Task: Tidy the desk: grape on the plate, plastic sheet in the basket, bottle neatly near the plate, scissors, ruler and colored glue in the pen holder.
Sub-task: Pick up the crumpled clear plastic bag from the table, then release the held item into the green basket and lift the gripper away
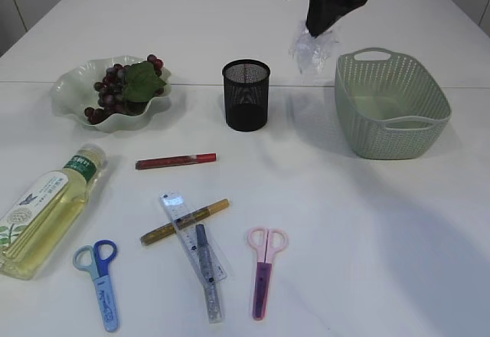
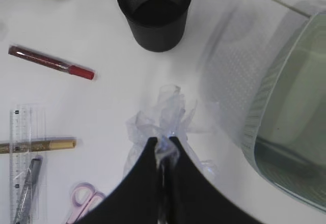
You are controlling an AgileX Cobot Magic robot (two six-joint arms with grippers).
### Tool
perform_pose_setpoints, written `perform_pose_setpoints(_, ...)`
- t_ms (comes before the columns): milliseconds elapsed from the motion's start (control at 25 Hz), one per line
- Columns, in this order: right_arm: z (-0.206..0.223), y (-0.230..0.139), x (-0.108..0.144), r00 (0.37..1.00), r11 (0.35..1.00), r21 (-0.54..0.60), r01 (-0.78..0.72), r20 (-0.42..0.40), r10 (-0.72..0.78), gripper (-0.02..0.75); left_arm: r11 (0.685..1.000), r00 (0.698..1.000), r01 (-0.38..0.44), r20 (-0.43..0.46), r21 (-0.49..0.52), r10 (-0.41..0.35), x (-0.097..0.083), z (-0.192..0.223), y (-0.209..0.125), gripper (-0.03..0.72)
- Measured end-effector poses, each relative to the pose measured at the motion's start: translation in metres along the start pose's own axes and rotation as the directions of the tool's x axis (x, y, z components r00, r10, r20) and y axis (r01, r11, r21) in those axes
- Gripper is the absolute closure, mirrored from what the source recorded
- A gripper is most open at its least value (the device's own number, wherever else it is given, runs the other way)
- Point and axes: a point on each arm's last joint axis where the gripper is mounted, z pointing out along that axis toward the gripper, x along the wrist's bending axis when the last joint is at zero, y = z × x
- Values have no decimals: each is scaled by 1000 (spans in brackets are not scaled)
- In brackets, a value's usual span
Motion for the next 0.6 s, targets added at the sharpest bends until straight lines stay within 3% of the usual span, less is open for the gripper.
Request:
perform_pose_setpoints(160, -13, -1, -15, 999, 999, -23, -31, 19, 32, 722, 1000, 1000, 6, 18, 2, -6, -2, 0, 0, 316)
perform_pose_setpoints(600, -30, -29, -133, 935, 948, -53, -315, 154, 320, 722, 1000, 999, 10, 30, 3, -10, -3, 0, 0, 316)
